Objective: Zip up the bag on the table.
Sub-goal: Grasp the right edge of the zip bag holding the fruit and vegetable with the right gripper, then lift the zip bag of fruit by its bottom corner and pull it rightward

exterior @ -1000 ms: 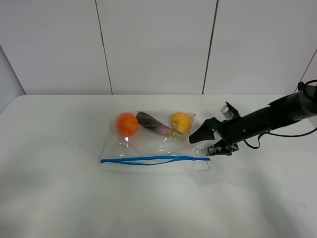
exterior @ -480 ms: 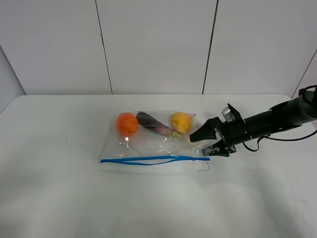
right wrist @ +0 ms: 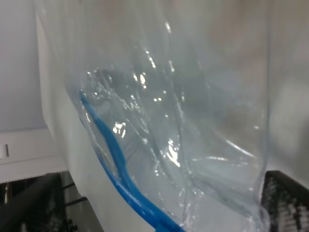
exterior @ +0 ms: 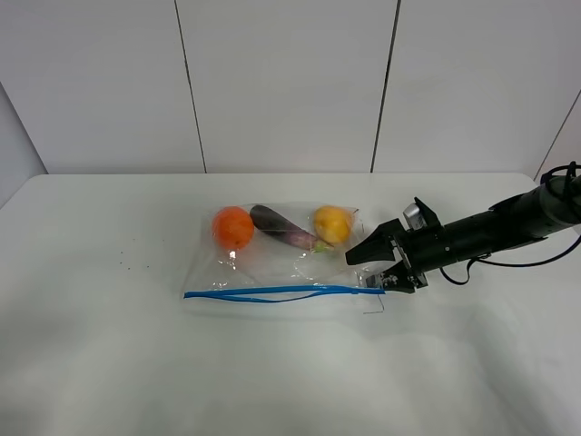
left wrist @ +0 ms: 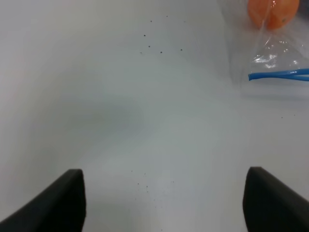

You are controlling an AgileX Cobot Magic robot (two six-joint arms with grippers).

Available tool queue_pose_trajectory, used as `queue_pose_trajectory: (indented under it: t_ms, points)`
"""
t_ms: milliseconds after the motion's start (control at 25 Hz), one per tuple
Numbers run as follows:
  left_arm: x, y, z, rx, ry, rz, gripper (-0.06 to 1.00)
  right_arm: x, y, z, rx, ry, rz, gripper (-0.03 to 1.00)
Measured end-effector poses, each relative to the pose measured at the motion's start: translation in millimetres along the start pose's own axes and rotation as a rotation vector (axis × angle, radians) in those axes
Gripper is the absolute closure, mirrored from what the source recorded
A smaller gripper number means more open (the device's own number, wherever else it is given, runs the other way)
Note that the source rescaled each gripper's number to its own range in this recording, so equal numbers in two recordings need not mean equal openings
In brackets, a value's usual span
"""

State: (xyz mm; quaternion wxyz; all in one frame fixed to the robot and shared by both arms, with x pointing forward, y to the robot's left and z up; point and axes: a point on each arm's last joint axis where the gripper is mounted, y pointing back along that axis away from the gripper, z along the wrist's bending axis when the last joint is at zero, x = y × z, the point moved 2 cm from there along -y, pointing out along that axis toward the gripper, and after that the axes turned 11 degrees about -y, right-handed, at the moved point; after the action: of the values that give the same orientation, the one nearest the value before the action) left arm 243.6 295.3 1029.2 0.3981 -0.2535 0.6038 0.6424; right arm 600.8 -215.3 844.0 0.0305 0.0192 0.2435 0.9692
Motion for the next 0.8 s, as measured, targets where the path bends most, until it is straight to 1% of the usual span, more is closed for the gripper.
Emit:
queue_pose_trajectory:
  t_ms: [120,240,320,360,440,480,520,560,600,800]
  points:
    - [0.0,0.0,0.0,0.0,0.0,0.0,-0.06,0.1,-0.2,-0.4,0.001,-0.001,0.001,0.21]
    - [0.0,0.0,0.0,0.0,0.0,0.0,-0.06,1.1,-0.2,-1.1,0.007,0.003,0.01,0.24]
    - [0.0,0.0,0.0,0.0,0.0,0.0,-0.06,1.5,-0.2,-1.4,0.01,0.002,0.013,0.29]
    - [0.0,0.0,0.0,0.0,0.0,0.0,-0.06,1.7,-0.2,-1.6,0.011,0.002,0.015,0.35]
    - [0.0,0.0,0.0,0.0,0.0,0.0,-0.06,1.9,-0.2,-1.7,0.013,0.0,0.017,0.53]
    - [0.0,0.0,0.0,0.0,0.0,0.0,-0.06,2.0,-0.2,-1.8,0.013,-0.001,0.018,0.67]
    - [0.0,0.0,0.0,0.0,0.0,0.0,-0.06,2.3,-0.2,-1.7,0.013,-0.003,0.02,0.82]
    - [0.0,0.0,0.0,0.0,0.0,0.0,-0.06,2.6,-0.2,-1.6,0.012,-0.008,0.023,0.94]
    - [0.0,0.0,0.0,0.0,0.0,0.0,-0.06,2.6,-0.2,-1.6,0.012,-0.015,0.024,0.97]
    - [0.0,0.0,0.0,0.0,0.0,0.0,-0.06,5.2,-0.1,1.7,-0.015,-0.11,0.047,0.97]
